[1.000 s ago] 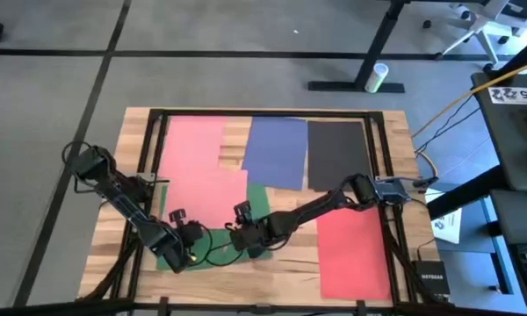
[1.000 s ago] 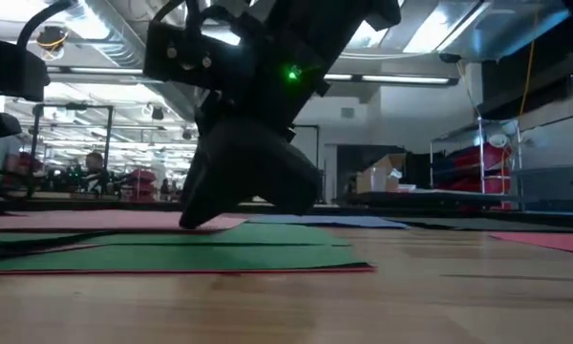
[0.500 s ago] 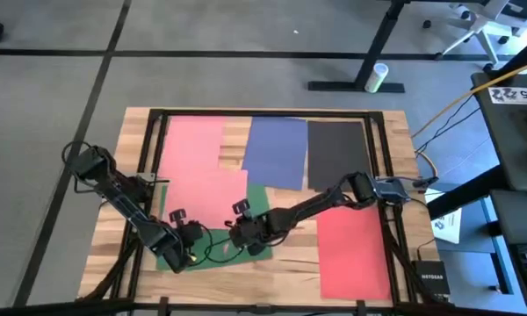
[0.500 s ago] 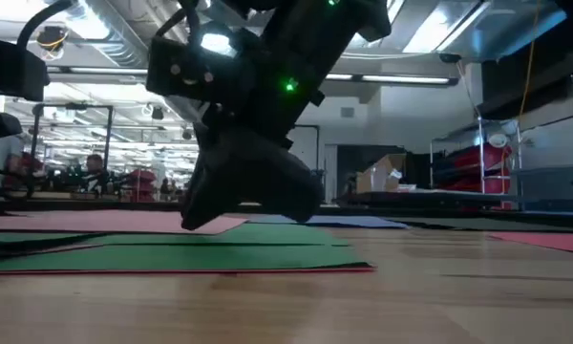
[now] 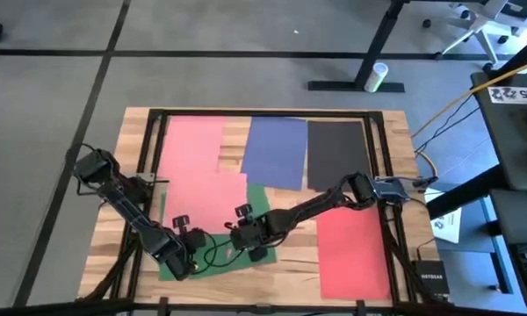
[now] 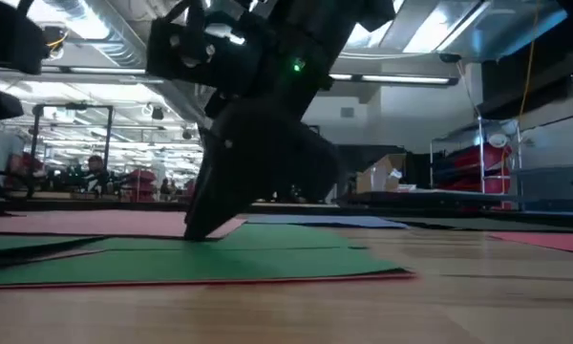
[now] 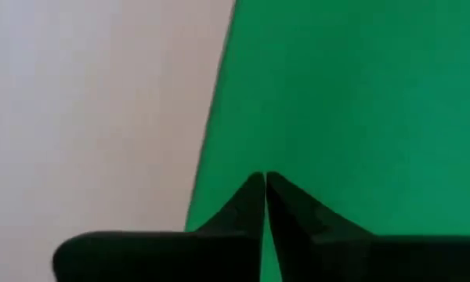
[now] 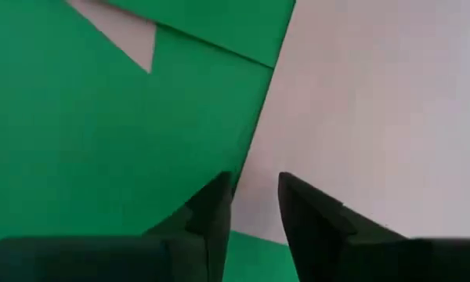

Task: Organize paper
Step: Stack the pink paper on top of the other pink paper on the table

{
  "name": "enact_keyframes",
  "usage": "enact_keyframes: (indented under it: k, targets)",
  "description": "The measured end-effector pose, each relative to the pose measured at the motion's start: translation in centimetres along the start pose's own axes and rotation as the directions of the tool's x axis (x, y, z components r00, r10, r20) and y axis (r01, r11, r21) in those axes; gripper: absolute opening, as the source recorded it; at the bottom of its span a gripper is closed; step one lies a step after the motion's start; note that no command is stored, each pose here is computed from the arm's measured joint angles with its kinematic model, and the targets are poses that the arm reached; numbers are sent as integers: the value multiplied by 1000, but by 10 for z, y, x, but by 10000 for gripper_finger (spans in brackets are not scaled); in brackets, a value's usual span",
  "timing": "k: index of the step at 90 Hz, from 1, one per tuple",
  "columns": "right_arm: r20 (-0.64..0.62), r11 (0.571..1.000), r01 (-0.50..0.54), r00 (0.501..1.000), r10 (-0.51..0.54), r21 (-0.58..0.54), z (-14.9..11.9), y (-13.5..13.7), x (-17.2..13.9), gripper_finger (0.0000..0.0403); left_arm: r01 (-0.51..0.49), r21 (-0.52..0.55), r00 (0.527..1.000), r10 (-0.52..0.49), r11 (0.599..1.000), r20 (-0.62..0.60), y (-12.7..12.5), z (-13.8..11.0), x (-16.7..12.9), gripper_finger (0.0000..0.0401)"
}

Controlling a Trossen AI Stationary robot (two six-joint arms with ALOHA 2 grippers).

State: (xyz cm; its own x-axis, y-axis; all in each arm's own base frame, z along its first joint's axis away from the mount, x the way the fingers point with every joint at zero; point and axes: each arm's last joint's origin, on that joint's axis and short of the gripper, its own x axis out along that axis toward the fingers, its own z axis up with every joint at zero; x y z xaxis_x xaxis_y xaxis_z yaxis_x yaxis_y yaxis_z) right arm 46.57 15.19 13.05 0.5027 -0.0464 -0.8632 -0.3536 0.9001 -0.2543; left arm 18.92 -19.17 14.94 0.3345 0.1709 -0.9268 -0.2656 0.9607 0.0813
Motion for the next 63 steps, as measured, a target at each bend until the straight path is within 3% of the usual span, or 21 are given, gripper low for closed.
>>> enact_keyframes:
  k: [12,20,37,63]
  targets:
    - [20,993,-121,993,121,6,1,3,0,84,-8,-6,1000,8,1000,9,1,1,0,0]
    - [28,990,-141,990,141,6,1,4,0,79,9,3,1000,-9,1000,22,0,4,1,0]
    - [36,992,-128,991,128,7,2,3,0,68,158,128,979,-172,979,106,-13,19,0,0]
    - [21,991,-130,991,131,-12,1,7,-1,10,73,87,992,-82,993,97,8,33,23,0]
